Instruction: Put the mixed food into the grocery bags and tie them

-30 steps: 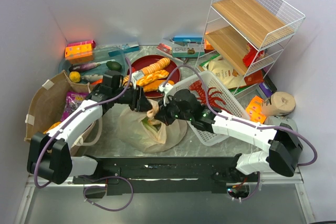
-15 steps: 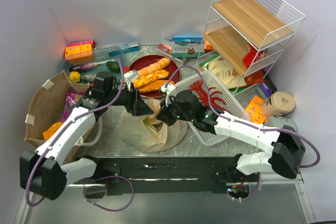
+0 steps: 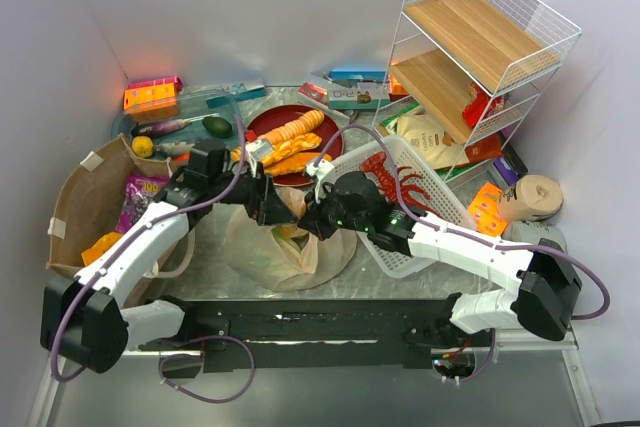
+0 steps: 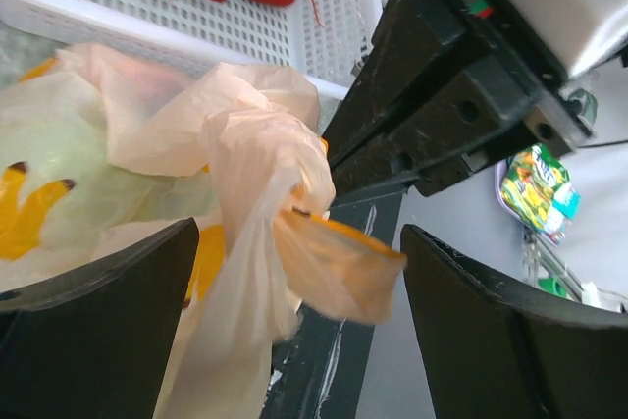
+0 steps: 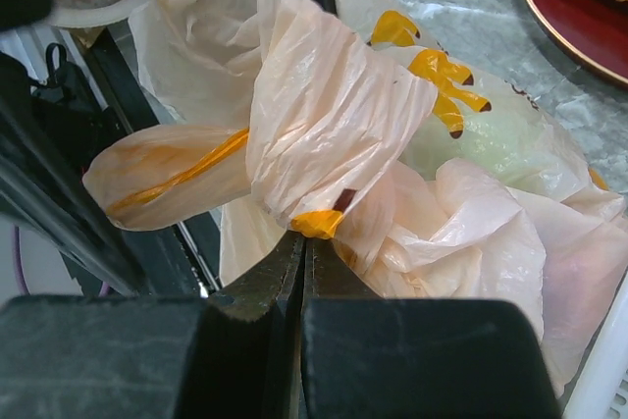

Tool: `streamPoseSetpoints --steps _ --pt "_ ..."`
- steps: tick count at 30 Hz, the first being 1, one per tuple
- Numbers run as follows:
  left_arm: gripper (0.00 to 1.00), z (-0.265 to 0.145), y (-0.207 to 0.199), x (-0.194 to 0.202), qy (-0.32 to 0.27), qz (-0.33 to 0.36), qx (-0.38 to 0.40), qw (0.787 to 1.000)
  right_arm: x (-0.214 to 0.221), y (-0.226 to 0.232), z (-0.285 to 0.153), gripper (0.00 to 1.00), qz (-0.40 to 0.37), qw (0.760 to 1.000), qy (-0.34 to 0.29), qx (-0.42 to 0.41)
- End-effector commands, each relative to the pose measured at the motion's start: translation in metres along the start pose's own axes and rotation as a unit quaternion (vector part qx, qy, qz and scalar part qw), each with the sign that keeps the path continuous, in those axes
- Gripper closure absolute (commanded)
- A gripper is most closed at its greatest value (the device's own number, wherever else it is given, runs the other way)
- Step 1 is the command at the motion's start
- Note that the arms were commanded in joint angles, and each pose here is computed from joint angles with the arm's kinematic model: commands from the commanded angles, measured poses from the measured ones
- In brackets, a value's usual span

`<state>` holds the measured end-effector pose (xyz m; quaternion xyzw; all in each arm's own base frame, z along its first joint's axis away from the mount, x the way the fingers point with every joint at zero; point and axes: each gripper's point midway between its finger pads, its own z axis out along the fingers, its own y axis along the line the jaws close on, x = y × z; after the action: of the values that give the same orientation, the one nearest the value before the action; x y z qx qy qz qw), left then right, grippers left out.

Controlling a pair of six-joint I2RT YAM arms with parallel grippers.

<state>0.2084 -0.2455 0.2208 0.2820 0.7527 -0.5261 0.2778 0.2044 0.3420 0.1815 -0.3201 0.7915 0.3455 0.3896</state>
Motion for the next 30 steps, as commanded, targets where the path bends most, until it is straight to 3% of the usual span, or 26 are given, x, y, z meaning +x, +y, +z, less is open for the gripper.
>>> streamPoseSetpoints --steps 1,3,6,10,18,21,22,25,28,30 --pt "0.12 0.011 -0.01 -0.012 -0.004 0.024 0.024 0.999 -0.016 0.007 -0.002 1.0 -0.009 1.0 -0.027 -0.013" --pt "0.14 0.014 -0.008 -0.012 0.0 0.022 0.022 1.0 -0.016 0.008 -0.002 1.0 -0.008 0.999 -0.028 -0.015" --pt "0.25 0.016 -0.004 -0.011 0.002 0.023 0.015 1.0 -0.017 0.008 -0.002 1.0 -0.01 0.999 -0.029 -0.015" --pt "0.52 0.017 -0.003 -0.014 -0.004 0.023 0.014 1.0 -0.016 0.01 -0.005 1.0 -0.014 0.999 -0.031 -0.018" --pt "0.91 0.019 0.0 -0.017 -0.018 0.021 0.01 1.0 -0.013 0.022 -0.012 0.99 -0.038 0.998 -0.022 -0.044" --pt "0.99 0.019 0.002 -0.018 -0.027 0.024 0.003 0.999 -0.015 0.032 -0.02 0.86 -0.057 0.996 -0.023 -0.066" --pt "0.99 0.019 0.001 -0.017 -0.028 0.027 0.005 0.999 -0.014 0.036 -0.024 0.66 -0.06 0.995 -0.019 -0.075" --pt "0.99 0.017 0.004 -0.018 -0.031 0.044 -0.006 0.999 -0.028 0.054 -0.048 0.38 -0.076 0.99 -0.035 -0.111" --pt "0.99 0.013 0.003 -0.018 -0.032 0.068 -0.014 0.997 -0.059 0.053 -0.078 0.33 -0.073 0.988 -0.087 -0.103" --pt "0.99 0.01 -0.003 -0.019 -0.039 0.099 -0.009 0.994 -0.08 0.04 -0.095 0.39 -0.046 0.988 -0.106 -0.102"
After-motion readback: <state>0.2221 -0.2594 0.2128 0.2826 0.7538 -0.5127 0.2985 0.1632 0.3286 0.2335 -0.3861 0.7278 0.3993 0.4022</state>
